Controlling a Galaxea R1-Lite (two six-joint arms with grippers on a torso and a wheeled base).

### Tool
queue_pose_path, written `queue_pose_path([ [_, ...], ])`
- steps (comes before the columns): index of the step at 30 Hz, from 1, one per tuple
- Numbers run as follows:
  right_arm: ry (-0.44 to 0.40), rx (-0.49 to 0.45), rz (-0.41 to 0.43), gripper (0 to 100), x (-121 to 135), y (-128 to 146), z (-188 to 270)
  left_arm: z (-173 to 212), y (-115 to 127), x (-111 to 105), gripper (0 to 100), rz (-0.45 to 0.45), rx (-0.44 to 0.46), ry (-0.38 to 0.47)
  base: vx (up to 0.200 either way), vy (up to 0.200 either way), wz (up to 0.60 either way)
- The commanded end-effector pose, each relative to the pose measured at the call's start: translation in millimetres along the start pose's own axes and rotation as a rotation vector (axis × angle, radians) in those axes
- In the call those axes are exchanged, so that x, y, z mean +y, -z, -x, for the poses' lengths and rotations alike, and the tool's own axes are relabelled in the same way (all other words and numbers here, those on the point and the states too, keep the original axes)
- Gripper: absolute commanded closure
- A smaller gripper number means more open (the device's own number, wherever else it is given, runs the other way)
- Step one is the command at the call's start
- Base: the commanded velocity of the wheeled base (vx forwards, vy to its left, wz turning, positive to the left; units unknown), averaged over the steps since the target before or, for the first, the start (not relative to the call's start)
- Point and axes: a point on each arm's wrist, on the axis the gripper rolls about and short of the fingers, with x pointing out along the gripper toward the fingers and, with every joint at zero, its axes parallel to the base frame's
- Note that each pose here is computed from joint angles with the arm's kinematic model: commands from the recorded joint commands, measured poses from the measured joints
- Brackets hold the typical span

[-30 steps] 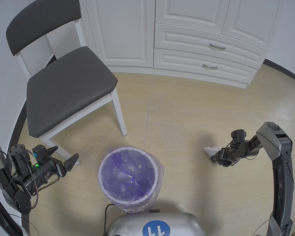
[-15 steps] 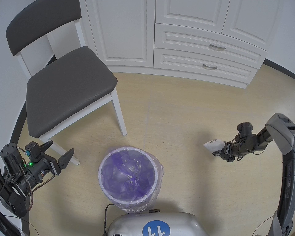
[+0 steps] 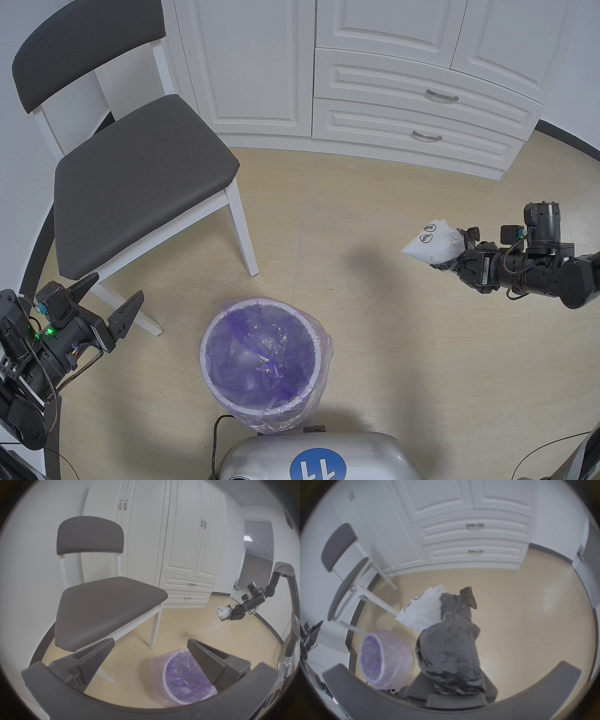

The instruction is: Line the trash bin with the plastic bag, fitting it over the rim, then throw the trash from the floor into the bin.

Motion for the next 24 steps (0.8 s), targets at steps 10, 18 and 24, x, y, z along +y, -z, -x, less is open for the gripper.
queue_pose_path([
  [10, -0.117, -0.122, 0.473, 100, 96.9, 20.7, 90.6, 7.3, -19.7, -5.9, 0, -0.095, -0.101, 0.01, 0.0, 0.0, 0.0],
  [18, -0.026, -0.117, 1.013, 100, 100.7, 15.8, 59.2, 5.8, -18.2, -11.1, 0, -0.094, -0.095, 0.04, 0.0, 0.0, 0.0],
  [24, -0.15, -0.34, 1.34, 100, 134.2, 24.7, 51.7, 7.2, -17.5, -11.5, 0, -0.093, -0.092, 0.043, 0.0, 0.0, 0.0],
])
